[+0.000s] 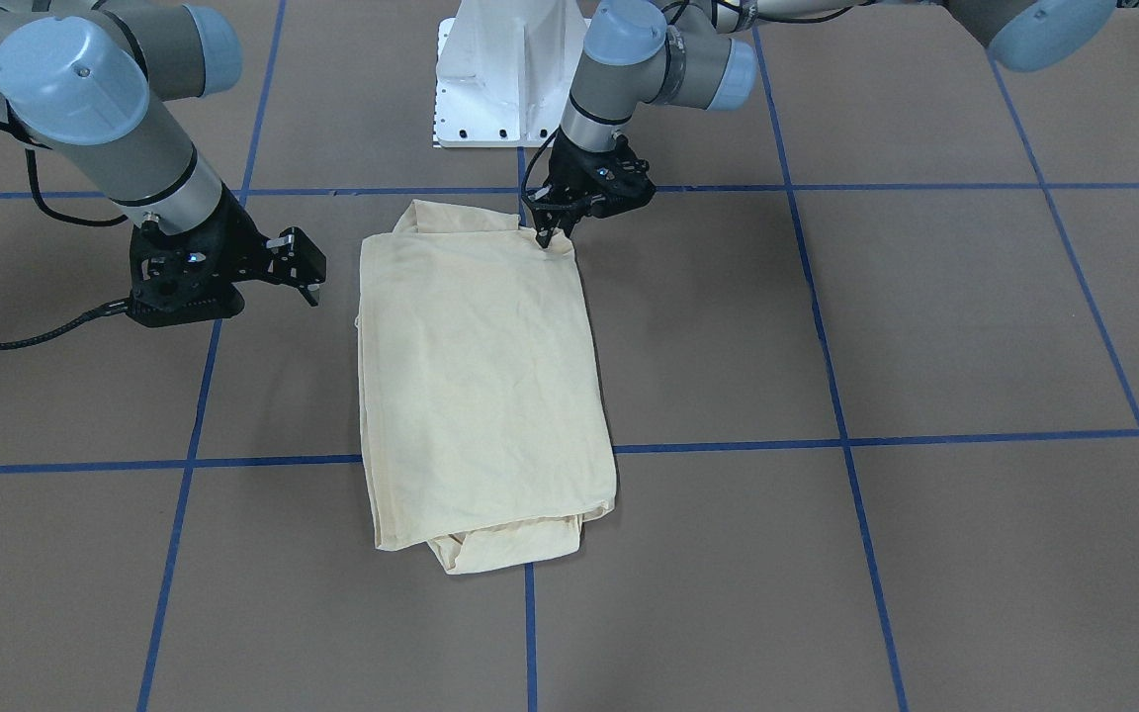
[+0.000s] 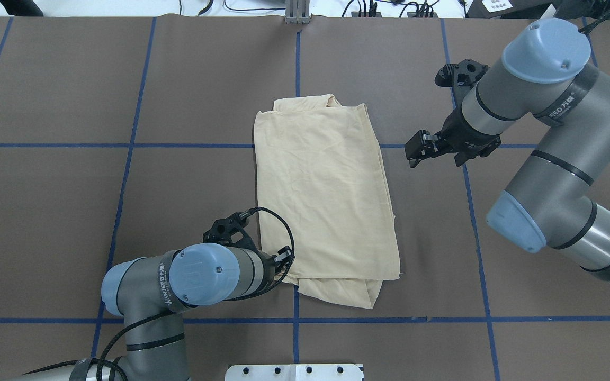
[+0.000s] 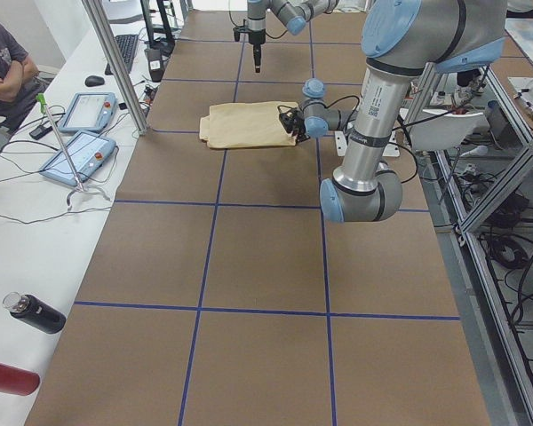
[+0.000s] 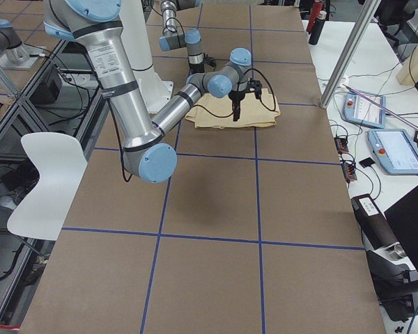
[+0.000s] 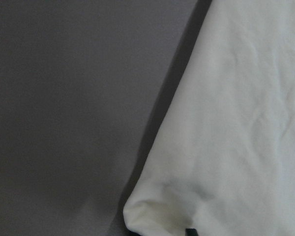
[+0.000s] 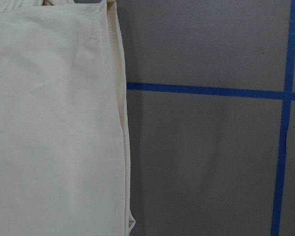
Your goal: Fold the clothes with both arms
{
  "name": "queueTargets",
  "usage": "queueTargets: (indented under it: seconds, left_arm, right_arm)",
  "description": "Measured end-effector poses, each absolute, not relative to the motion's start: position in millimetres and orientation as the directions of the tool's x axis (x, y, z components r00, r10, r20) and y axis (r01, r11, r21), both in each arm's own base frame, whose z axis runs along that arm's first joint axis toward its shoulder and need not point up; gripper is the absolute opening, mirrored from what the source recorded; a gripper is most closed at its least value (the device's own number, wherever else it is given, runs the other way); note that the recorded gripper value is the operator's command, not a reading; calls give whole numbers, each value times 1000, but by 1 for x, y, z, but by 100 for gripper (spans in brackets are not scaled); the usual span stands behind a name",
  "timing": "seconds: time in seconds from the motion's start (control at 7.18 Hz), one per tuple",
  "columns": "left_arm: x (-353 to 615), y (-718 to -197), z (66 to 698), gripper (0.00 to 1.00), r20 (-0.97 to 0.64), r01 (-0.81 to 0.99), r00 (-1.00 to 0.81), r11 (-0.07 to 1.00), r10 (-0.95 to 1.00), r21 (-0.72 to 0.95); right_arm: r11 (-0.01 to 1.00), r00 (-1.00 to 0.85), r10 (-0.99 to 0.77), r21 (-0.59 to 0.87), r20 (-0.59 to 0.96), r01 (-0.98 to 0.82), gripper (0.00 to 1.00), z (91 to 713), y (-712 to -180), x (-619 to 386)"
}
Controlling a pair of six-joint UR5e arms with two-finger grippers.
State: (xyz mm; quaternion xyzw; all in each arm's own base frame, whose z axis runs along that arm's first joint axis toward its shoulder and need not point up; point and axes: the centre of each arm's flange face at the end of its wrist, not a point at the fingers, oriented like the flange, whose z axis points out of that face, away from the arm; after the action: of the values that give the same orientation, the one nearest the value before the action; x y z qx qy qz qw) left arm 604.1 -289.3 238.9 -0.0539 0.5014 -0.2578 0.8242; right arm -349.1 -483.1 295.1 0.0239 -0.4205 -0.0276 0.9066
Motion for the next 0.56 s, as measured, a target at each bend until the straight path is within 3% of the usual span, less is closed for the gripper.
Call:
queueTargets:
  seconds: [0.14, 0.28, 0.42, 0.56]
  left_arm:
    - [604, -289, 239, 31, -799, 371, 364, 861, -479, -347]
    - [604, -289, 239, 9, -799, 371, 365, 861, -479, -347]
    - [604, -289, 239, 0, -799, 370, 365, 861, -479, -347]
    - [604, -289, 238, 0, -797, 371, 367, 861, -480, -348]
  right_arm:
    - [997, 645, -71, 67, 761, 31, 100, 295, -483, -349]
    - [997, 646, -72, 67, 760, 32, 100, 296, -483, -349]
    - [997, 646, -72, 67, 760, 32, 100, 297, -483, -349]
    - [997, 646, -71, 66, 760, 32, 100, 297, -483, -349]
